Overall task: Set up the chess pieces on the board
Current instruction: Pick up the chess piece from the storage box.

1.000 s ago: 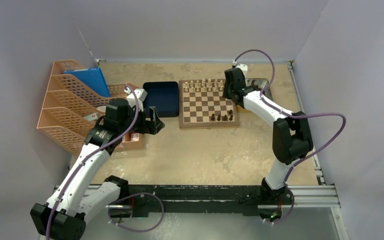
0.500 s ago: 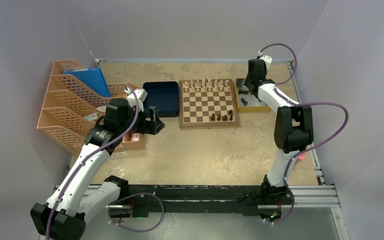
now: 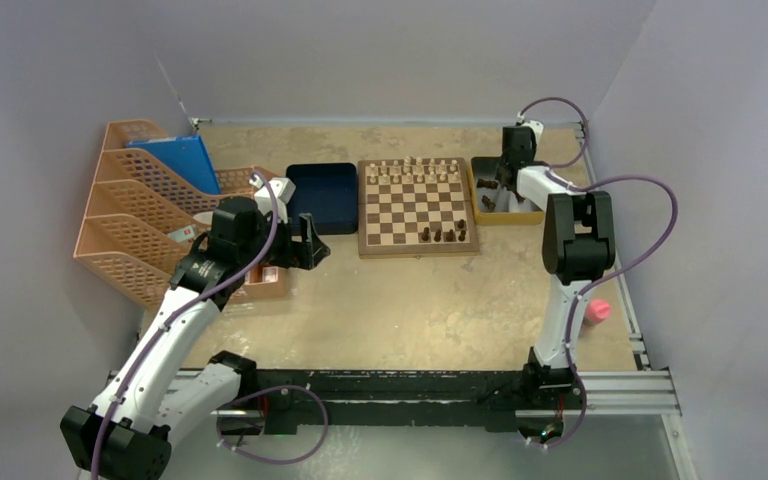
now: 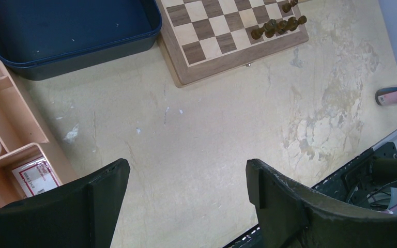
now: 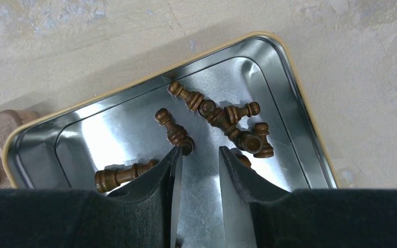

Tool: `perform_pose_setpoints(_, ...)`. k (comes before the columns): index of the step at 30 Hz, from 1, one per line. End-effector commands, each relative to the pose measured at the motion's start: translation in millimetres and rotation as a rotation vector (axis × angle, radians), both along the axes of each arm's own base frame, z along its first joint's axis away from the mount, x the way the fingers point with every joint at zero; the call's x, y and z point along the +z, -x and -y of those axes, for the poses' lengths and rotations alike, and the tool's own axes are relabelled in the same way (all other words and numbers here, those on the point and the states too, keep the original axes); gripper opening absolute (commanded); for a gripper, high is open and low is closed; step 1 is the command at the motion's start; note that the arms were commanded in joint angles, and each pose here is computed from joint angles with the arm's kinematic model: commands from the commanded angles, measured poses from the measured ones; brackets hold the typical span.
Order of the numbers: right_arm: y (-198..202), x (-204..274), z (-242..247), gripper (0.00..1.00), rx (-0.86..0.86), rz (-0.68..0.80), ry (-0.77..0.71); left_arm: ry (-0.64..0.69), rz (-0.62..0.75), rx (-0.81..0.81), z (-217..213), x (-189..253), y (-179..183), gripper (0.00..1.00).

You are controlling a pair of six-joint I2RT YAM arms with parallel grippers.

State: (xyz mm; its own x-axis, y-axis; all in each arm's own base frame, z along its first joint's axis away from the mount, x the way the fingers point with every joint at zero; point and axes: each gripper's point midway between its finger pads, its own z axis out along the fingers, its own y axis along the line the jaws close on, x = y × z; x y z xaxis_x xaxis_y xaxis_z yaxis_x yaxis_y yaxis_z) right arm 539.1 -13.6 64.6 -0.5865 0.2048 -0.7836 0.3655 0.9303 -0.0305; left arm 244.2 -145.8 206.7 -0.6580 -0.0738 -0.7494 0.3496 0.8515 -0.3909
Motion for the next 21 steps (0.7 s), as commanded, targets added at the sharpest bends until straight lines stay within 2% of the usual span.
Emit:
perform_pose_setpoints(1, -25, 40, -1, 0.34, 0.035, 0.111, 0.011, 0.008, 0.027, -0.007, 2, 4, -3, 0.83)
perform_pose_setpoints(21, -26, 12, -1, 0.28, 0.054, 0.058, 0.018, 0.003, 0.025, 0.000, 1, 4, -2, 0.83)
